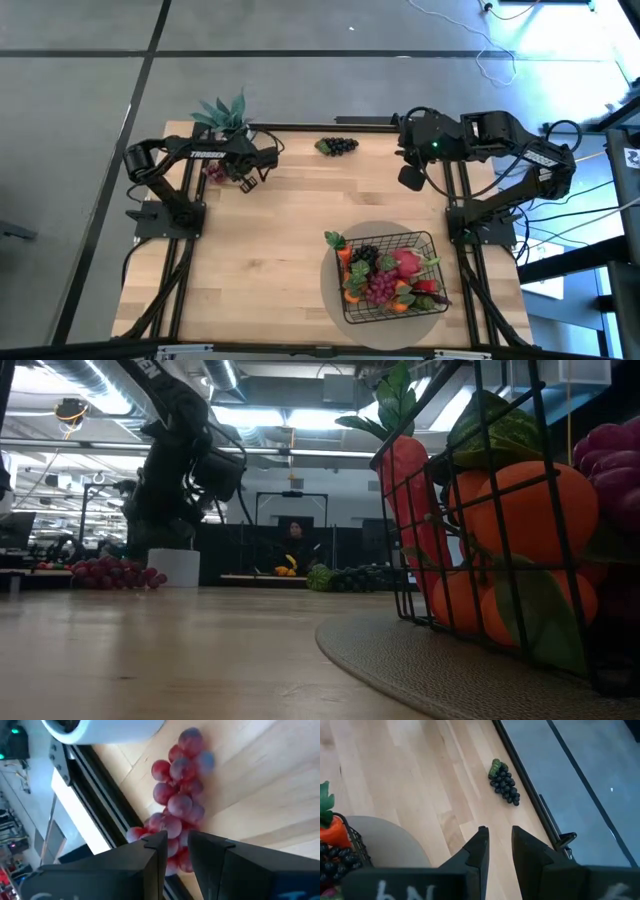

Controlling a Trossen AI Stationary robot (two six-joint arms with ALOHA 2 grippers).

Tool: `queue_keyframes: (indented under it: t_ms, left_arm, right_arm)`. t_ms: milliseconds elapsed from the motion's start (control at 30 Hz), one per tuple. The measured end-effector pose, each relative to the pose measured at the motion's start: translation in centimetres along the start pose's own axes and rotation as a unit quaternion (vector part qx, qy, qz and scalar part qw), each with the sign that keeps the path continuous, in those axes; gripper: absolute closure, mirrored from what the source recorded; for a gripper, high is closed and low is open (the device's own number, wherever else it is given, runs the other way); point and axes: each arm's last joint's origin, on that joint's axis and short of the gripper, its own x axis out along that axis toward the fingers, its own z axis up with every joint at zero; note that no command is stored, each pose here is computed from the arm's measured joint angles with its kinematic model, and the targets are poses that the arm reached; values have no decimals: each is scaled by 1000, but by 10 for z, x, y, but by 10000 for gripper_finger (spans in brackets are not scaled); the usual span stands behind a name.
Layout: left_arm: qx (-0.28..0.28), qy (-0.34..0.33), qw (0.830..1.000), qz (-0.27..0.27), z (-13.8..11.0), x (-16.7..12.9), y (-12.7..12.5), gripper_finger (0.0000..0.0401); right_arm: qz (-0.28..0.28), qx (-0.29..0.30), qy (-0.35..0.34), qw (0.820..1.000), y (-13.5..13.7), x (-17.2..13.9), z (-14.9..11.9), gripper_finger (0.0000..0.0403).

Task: Build produce basket
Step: Put the top left grapes into the wire basket

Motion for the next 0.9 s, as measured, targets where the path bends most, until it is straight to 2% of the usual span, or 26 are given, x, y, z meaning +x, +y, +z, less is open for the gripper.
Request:
queue_keyframes:
  t_ms: [533,900]
  left_arm:
    - [-41,8,999,-5,1,17,5,332]
    - [-14,16,1000,-3,-3,23,4,341]
  right_arm:
    - [14,-2,2,1000,1,0,0,334]
    - [14,-2,2,1000,1,0,0,334]
